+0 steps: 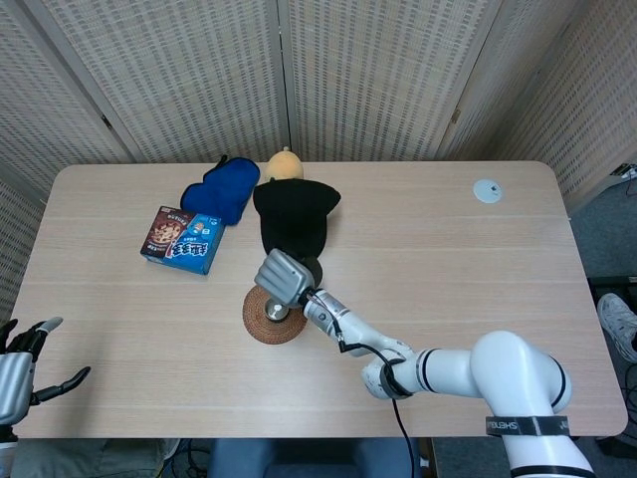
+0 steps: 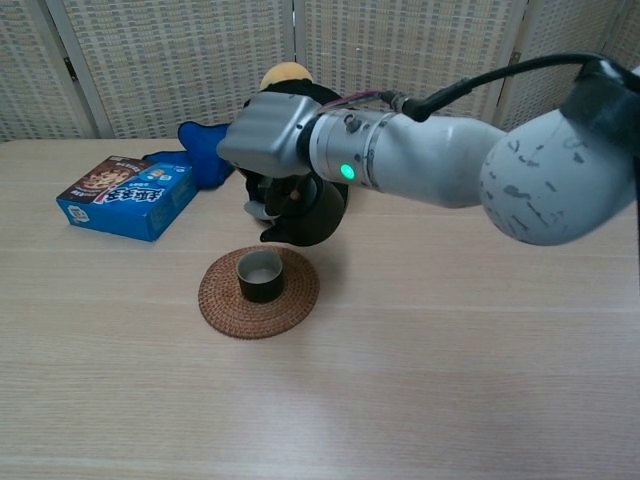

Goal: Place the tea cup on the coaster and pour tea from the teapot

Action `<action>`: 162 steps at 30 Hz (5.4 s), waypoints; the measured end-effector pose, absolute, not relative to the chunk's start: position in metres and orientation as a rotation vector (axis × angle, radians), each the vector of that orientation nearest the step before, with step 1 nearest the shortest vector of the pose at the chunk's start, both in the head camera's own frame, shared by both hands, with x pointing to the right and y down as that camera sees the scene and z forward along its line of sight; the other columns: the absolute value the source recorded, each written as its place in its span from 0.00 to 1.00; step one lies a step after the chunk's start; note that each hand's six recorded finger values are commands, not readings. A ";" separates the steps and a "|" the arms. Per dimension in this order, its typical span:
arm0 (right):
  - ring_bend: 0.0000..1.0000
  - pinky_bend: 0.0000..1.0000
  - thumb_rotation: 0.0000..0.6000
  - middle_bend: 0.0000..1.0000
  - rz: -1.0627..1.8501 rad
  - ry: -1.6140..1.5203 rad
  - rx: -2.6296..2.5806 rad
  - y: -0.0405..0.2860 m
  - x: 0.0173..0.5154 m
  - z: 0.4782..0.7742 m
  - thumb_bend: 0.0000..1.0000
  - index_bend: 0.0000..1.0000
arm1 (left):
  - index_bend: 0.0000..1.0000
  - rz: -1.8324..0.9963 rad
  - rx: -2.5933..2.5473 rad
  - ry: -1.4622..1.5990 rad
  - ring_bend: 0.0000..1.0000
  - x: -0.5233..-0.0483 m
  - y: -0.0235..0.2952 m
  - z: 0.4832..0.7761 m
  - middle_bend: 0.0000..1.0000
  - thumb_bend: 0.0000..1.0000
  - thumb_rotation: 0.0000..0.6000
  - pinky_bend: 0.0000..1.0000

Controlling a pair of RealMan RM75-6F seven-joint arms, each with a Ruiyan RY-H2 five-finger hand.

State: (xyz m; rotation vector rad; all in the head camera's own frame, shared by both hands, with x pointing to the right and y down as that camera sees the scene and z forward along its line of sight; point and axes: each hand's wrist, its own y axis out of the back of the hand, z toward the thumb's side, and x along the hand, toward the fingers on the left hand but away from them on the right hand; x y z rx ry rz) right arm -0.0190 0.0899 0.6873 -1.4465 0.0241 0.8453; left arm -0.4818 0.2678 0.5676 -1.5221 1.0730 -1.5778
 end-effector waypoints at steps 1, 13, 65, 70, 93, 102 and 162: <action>1.00 0.56 0.56 1.00 0.842 0.026 -1.442 0.090 -0.020 0.687 0.48 1.00 | 0.19 -1.578 -1.521 1.072 0.29 -0.482 0.268 0.568 0.23 0.06 0.19 0.06; 1.00 0.56 0.56 1.00 0.798 0.065 -1.358 0.094 -0.029 0.684 0.48 1.00 | 0.19 -1.585 -1.512 1.080 0.29 -0.485 0.270 0.568 0.23 0.06 0.18 0.06; 1.00 0.57 0.56 1.00 0.761 0.149 -1.243 0.108 -0.034 0.682 0.50 1.00 | 0.19 -1.594 -1.502 1.092 0.29 -0.491 0.276 0.566 0.23 0.06 0.19 0.06; 1.00 0.57 0.56 1.00 0.765 0.157 -1.236 0.109 -0.032 0.683 0.50 1.00 | 0.19 -1.592 -1.503 1.091 0.29 -0.491 0.275 0.566 0.23 0.06 0.18 0.06; 1.00 0.59 0.57 1.00 0.846 0.100 -1.356 0.102 -0.024 0.687 0.50 1.00 | 0.19 -1.607 -1.509 1.091 0.29 -0.492 0.277 0.568 0.23 0.06 0.18 0.05; 1.00 0.61 0.57 1.00 0.876 -0.020 -1.486 0.094 -0.018 0.682 0.50 1.00 | 0.19 -1.610 -1.512 1.082 0.29 -0.491 0.277 0.569 0.23 0.06 0.18 0.05; 1.00 0.61 0.46 1.00 1.339 -0.345 -1.949 0.101 0.211 0.706 0.00 1.00 | 0.19 -1.566 -1.596 0.996 0.29 -0.452 0.266 0.585 0.23 0.06 0.19 0.05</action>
